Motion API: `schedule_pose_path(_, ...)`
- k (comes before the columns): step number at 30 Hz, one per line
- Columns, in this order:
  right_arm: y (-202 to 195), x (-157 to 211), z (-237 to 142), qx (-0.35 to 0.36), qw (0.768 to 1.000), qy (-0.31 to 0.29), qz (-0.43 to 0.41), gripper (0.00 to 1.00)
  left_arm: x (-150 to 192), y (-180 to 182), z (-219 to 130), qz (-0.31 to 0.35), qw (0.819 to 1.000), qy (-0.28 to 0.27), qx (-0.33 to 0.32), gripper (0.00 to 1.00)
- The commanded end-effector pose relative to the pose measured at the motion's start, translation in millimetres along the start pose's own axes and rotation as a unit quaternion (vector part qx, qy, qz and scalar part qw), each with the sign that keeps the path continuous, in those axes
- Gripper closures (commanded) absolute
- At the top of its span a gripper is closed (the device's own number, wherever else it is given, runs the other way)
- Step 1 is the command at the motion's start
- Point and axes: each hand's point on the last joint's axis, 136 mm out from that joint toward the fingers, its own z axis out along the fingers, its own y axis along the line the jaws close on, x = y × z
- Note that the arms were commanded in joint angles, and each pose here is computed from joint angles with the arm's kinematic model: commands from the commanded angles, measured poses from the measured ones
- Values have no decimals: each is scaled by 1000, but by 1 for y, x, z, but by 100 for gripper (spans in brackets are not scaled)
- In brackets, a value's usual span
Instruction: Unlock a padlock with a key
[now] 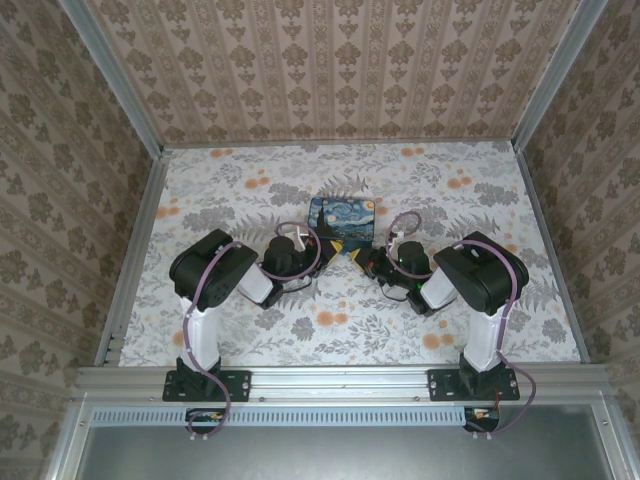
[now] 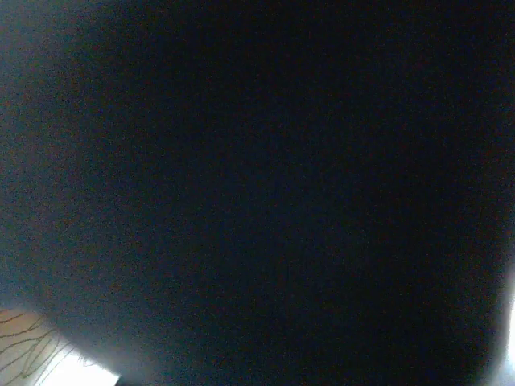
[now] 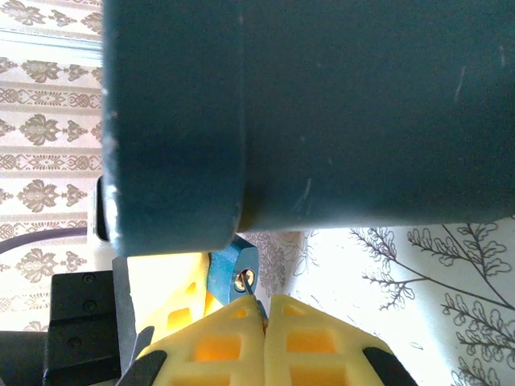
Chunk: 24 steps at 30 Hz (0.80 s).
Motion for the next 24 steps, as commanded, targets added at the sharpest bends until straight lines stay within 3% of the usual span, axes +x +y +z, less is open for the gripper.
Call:
schedule_pose_path(1,28,-7,5,-46,999,-13,-21,100,8,-34,6,-2,999,19,48,100)
schedule_pose_path(14,38,-8,12,-72,997,27,-27,100,12,-72,-1,-37,994,43,89,100)
schedule_pose_path(24,35,-10,14,-73,996,42,-1,100,13,-79,-2,-34,993,49,97,100)
